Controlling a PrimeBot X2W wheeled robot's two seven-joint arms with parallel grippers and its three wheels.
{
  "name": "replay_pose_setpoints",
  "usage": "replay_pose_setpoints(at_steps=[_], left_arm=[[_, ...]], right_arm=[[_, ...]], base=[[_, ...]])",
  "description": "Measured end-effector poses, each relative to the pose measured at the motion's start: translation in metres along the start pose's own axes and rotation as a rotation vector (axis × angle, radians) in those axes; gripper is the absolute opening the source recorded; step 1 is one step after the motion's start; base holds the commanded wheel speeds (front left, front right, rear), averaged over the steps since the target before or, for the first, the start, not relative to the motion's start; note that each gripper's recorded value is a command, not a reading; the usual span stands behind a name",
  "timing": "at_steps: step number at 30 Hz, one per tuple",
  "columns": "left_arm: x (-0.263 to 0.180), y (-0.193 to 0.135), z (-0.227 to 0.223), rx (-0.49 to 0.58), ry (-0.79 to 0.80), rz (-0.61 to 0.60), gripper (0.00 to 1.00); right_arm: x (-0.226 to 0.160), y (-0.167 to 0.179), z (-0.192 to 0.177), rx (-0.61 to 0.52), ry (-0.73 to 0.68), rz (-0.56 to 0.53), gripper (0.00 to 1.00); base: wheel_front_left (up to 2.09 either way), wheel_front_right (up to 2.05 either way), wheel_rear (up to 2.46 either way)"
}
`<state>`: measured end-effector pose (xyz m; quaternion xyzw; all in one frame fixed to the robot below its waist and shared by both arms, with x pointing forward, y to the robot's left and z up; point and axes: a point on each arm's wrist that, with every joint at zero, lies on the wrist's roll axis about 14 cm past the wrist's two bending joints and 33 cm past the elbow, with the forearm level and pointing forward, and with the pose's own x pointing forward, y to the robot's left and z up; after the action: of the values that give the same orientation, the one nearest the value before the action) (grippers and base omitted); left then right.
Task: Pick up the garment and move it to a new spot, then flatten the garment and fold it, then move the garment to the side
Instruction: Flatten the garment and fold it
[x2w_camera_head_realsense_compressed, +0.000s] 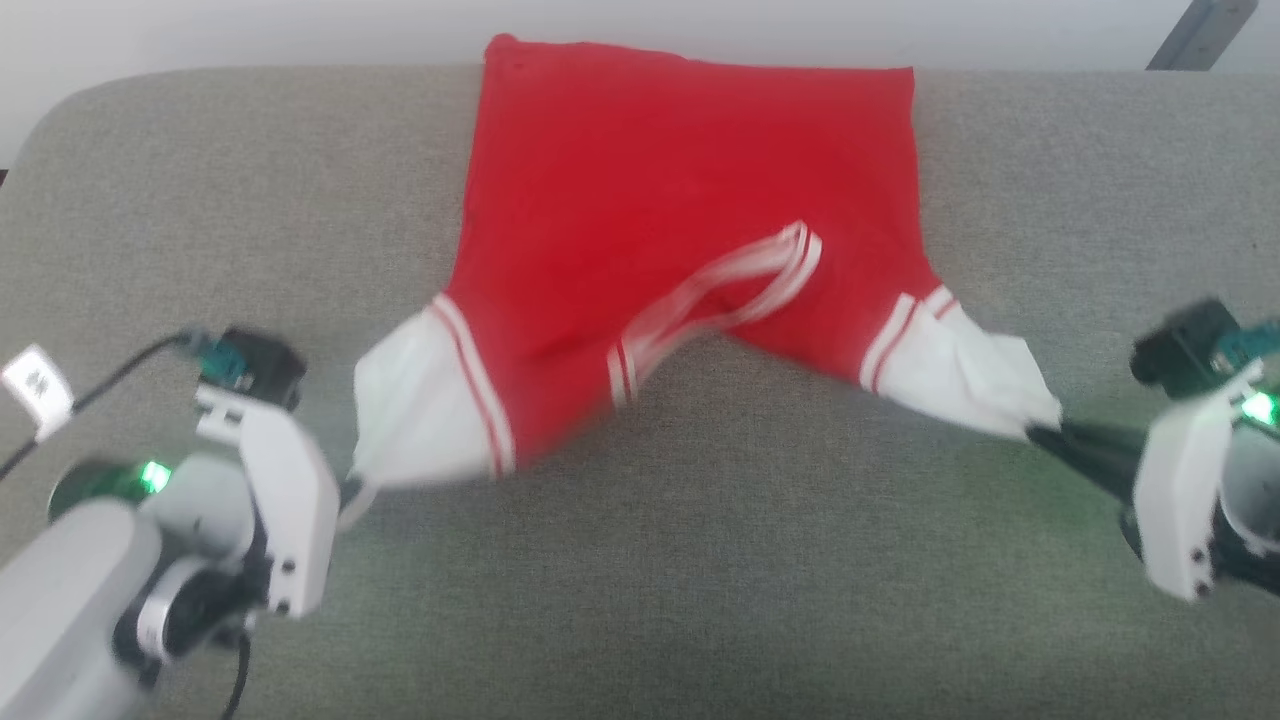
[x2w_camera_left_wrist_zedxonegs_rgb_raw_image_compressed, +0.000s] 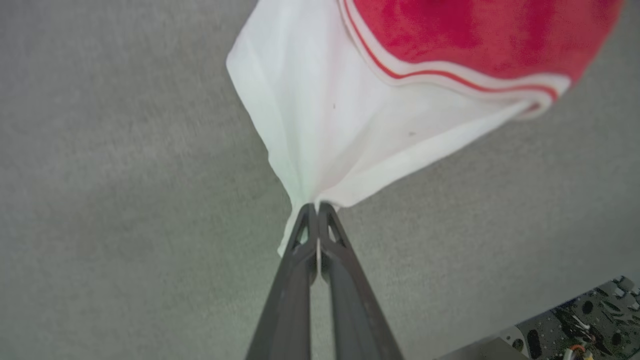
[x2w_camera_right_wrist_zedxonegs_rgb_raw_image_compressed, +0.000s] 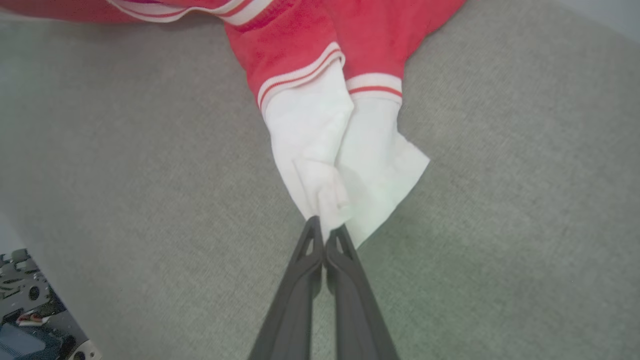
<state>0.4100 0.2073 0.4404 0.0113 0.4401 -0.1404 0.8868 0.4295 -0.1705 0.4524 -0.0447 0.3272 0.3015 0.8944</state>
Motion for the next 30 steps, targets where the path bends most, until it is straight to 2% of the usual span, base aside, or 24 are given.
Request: replay_pose_setpoints(at_steps=[14, 24, 25, 26, 27, 30], left_arm=[[-0.034, -0.010, -0.121, -0.157, 0.375, 0.038, 0.00], [-0.023, -0.020, -0.111, -0.168, 0.293, 0.009, 0.00], [-0.022, -0.022, -0.109, -0.163, 0.282, 0.002, 0.00], [-0.020, -0.024, -0.106, -0.160, 0.271, -0.005, 0.00], [-0.018, -0.025, -0.103, -0.156, 0.261, -0.013, 0.00], [-0.012, -0.028, -0.098, -0.151, 0.243, -0.024, 0.00]], right_arm=[[-0.044, 0.036, -0.102, 0.223, 0.401, 0.136, 0.00], [-0.037, 0.032, -0.111, 0.250, 0.402, 0.122, 0.00], [-0.035, 0.029, -0.109, 0.251, 0.388, 0.113, 0.35], [-0.033, 0.024, -0.108, 0.250, 0.379, 0.100, 0.48], [-0.032, 0.019, -0.106, 0.242, 0.369, 0.085, 1.00], [-0.026, 0.006, -0.092, 0.234, 0.321, 0.053, 1.00]], base=[[0.00, 0.00, 0.00], [0.00, 0.00, 0.00], [0.00, 0.00, 0.00], [0.00, 0.00, 0.00], [0.00, 0.00, 0.00], [0.00, 0.00, 0.00]])
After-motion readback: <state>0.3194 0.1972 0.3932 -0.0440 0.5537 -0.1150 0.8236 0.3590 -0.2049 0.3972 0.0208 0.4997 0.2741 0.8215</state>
